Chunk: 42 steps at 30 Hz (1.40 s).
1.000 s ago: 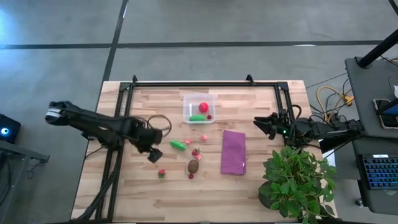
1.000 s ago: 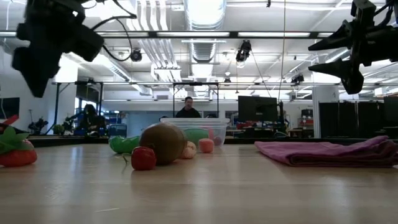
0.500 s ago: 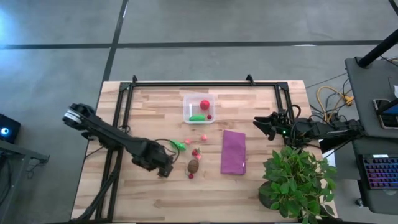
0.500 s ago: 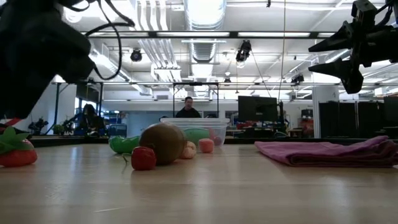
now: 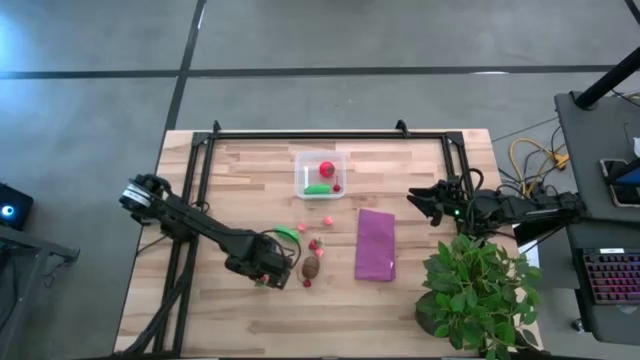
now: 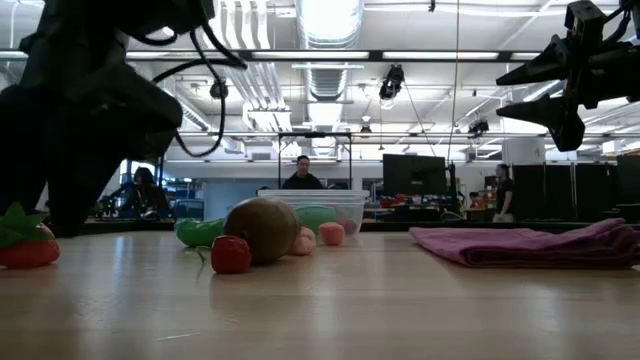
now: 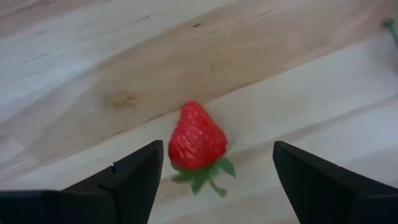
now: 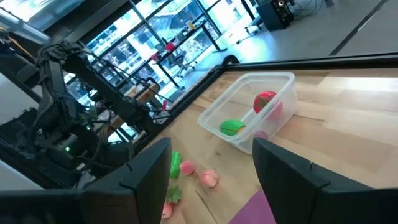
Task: Pick and placing Produce into tupperware
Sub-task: Put the bottom red strawberry into the white bin
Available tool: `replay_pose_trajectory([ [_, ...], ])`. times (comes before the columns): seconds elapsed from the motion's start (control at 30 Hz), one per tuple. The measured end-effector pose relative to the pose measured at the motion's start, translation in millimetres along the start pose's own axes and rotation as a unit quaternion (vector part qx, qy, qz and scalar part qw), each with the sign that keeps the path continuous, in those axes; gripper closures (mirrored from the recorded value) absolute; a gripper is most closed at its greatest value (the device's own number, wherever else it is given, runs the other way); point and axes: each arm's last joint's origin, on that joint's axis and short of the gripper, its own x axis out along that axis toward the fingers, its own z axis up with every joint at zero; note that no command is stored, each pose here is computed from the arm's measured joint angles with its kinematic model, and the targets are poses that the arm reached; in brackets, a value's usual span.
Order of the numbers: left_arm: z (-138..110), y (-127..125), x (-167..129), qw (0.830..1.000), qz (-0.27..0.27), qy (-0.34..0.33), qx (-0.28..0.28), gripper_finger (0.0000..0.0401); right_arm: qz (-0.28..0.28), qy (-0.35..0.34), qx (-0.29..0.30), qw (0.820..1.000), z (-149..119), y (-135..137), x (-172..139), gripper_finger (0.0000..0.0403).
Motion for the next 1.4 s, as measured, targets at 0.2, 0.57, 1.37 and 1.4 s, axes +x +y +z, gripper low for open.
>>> replay_pose_trajectory([
  [0.2,0,0,13,0.999,0.025,0.021,0.000,0.0121,-0.004,0.005,-0.004,1.000,-1,-1,0,0.0186],
  [0.57,1,0,14,1.000,0.027,0.007,0.001,0.0233,-0.009,0.011,-0.007,1.000,-2,-1,1,0.0186],
  [1.37,17,12,-31,0.997,-0.009,-0.073,0.028,0.0264,-0.012,0.015,-0.008,1.000,-3,-1,2,0.0186],
  [1.4,20,13,-39,0.995,-0.022,-0.090,0.034,0.0263,-0.012,0.015,-0.008,1.000,-3,-1,2,0.0186],
])
